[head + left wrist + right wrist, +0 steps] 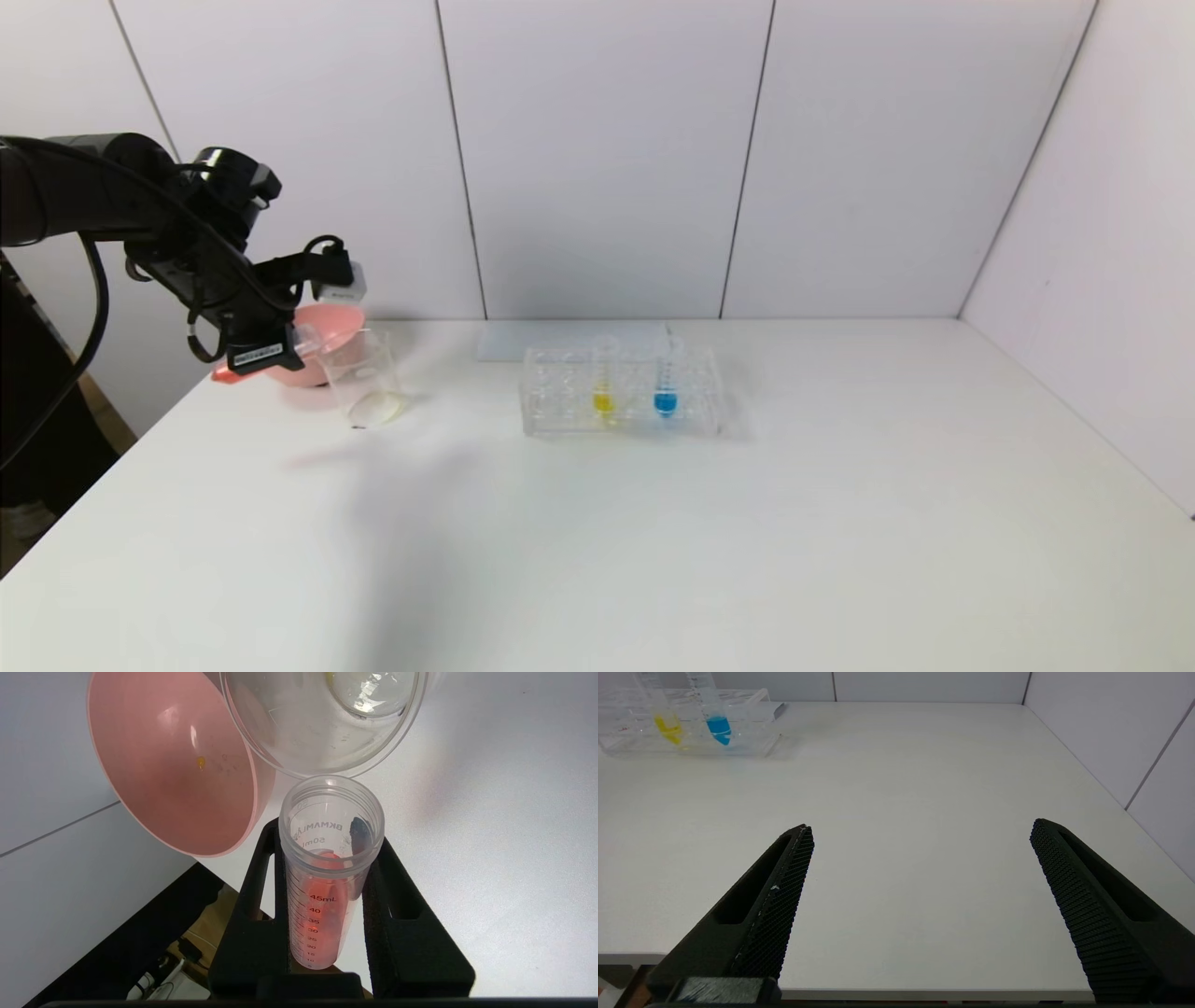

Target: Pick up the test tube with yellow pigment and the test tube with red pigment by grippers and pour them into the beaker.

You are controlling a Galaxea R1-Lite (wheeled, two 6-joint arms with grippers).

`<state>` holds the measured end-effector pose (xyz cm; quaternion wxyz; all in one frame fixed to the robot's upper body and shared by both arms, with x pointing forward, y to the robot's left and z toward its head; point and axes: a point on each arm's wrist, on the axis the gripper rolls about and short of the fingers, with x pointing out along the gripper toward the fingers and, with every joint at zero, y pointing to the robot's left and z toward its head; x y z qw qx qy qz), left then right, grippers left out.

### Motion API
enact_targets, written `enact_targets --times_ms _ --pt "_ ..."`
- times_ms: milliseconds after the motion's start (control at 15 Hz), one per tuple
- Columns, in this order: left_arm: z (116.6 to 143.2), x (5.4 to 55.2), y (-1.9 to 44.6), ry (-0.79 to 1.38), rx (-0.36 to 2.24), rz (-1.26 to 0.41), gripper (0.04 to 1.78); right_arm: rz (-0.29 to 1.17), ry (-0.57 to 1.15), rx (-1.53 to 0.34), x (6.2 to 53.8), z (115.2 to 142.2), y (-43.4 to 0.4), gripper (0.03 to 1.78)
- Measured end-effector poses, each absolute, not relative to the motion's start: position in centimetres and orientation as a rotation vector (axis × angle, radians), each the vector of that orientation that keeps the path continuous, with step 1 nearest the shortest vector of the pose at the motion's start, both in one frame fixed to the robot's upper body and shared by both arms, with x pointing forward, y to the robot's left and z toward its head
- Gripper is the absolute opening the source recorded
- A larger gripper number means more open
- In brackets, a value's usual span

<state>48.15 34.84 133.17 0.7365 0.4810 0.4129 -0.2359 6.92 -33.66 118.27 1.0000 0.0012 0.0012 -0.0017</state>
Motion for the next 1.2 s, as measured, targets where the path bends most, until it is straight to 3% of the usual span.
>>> enact_targets --times_ms 1200 --pt "133.1 48.6 33.5 0.95 1.14 -0.45 0.45 -0.004 0.002 0.002 6.9 118.3 -33.7 1.7"
